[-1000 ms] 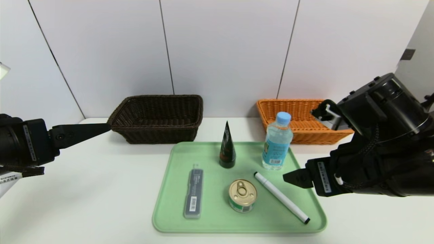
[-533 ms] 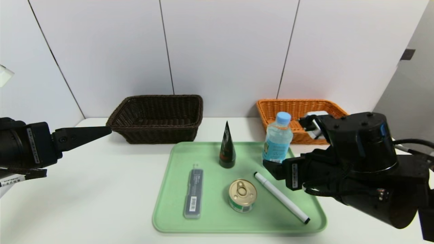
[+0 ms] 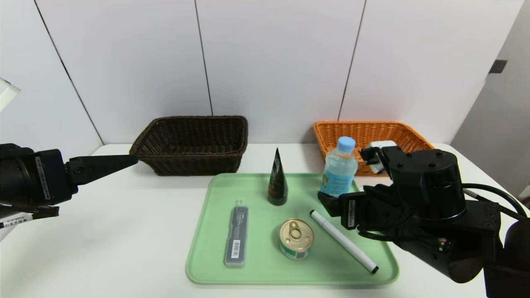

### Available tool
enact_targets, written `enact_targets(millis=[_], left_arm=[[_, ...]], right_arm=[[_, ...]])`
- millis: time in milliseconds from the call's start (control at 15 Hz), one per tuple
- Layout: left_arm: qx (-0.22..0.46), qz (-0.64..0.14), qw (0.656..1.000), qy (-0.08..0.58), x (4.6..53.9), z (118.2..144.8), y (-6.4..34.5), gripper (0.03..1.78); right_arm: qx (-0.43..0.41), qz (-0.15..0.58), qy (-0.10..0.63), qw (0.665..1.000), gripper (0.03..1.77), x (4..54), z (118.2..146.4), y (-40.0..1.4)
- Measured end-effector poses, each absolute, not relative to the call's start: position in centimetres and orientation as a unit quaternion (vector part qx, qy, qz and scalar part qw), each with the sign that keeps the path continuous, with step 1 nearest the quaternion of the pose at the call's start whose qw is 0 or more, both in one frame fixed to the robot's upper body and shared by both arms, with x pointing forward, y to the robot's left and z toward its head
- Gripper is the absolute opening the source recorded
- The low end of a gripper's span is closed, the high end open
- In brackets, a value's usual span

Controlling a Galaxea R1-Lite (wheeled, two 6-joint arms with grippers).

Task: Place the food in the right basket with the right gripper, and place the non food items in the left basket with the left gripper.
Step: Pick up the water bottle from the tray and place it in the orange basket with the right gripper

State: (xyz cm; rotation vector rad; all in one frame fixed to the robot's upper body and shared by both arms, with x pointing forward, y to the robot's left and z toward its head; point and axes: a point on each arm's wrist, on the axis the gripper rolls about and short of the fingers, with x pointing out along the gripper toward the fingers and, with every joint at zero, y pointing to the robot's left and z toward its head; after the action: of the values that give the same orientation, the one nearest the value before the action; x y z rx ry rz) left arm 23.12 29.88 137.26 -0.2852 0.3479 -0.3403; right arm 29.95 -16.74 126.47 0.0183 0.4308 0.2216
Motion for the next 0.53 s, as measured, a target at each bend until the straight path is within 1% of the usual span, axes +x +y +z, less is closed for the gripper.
enact_targets(millis=[200, 533], left_arm=[[-0.141, -0.169, 0.96, 0.172, 23.1, 137.2, 29.9, 1.69], [-0.141, -0.166, 0.96, 0.176, 23.5, 137.1, 29.8, 1.69]], right_arm=[[0.008, 0.096, 0.208, 0.973, 1.71, 30.4, 126.4, -16.7], [0.027, 0.087, 0.171, 0.981, 1.71, 32.3, 126.6, -16.3]])
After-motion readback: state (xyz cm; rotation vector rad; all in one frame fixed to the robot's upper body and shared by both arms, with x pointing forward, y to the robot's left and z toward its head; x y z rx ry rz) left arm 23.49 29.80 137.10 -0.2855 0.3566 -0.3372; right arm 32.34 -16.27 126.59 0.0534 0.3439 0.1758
